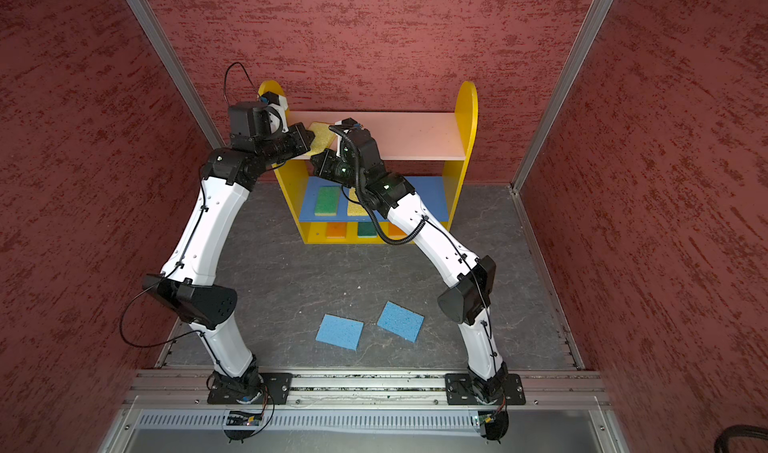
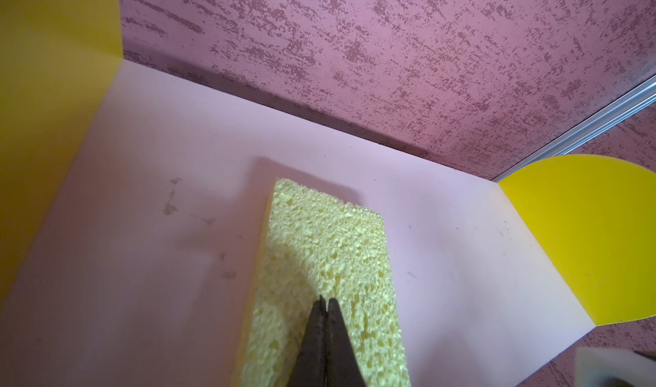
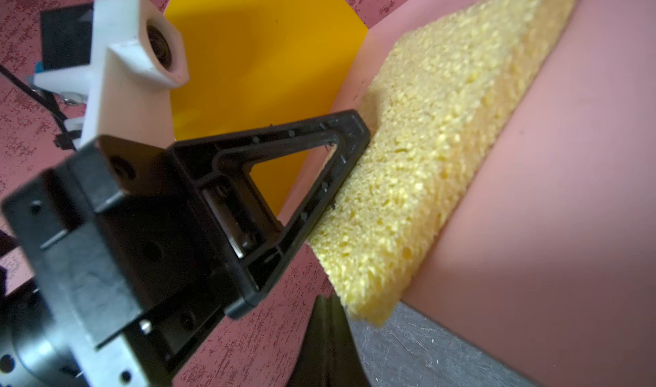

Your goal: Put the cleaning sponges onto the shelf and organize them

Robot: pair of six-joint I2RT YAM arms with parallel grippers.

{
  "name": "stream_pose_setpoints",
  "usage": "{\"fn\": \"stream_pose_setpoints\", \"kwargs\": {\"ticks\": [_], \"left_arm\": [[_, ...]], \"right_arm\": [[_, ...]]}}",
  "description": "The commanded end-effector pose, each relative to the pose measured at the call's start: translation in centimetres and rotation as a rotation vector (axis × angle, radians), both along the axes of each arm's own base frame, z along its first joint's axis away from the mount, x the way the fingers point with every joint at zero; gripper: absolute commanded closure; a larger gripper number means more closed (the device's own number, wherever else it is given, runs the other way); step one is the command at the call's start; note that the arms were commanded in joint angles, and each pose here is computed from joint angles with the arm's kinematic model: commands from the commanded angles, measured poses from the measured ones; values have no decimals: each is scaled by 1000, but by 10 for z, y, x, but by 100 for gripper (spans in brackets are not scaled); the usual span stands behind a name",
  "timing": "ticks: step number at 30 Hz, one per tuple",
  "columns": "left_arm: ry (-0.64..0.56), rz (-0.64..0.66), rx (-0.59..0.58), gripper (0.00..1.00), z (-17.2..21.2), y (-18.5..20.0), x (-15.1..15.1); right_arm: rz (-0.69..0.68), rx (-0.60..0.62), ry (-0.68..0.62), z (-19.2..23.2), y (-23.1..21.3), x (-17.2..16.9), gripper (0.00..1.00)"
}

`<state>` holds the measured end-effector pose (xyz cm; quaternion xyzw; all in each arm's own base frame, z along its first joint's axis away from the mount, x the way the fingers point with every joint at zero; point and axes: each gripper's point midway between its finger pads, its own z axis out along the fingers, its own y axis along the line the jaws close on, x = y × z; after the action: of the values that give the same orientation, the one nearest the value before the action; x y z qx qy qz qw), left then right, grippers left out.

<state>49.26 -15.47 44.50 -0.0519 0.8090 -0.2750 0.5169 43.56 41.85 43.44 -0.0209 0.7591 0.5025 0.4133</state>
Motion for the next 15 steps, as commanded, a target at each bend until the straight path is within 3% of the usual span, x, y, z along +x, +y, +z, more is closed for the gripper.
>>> {"fn": "stream_pose_setpoints", "kwargs": {"ticks": [1, 6, 10, 15], "left_arm": [[42, -12, 11, 96, -17, -3, -4], [46, -7, 12, 95, -19, 0, -3], [32, -8, 4, 83, -14, 0, -4], [13, -6, -1, 80, -6, 2, -7]], "right_arm": [[-28, 13, -10, 4, -4, 11, 100], [-50, 13, -1, -1, -8, 20, 100], [-59, 15, 17, -6, -11, 27, 100], [-59, 23, 13, -3, -14, 29, 100]]}}
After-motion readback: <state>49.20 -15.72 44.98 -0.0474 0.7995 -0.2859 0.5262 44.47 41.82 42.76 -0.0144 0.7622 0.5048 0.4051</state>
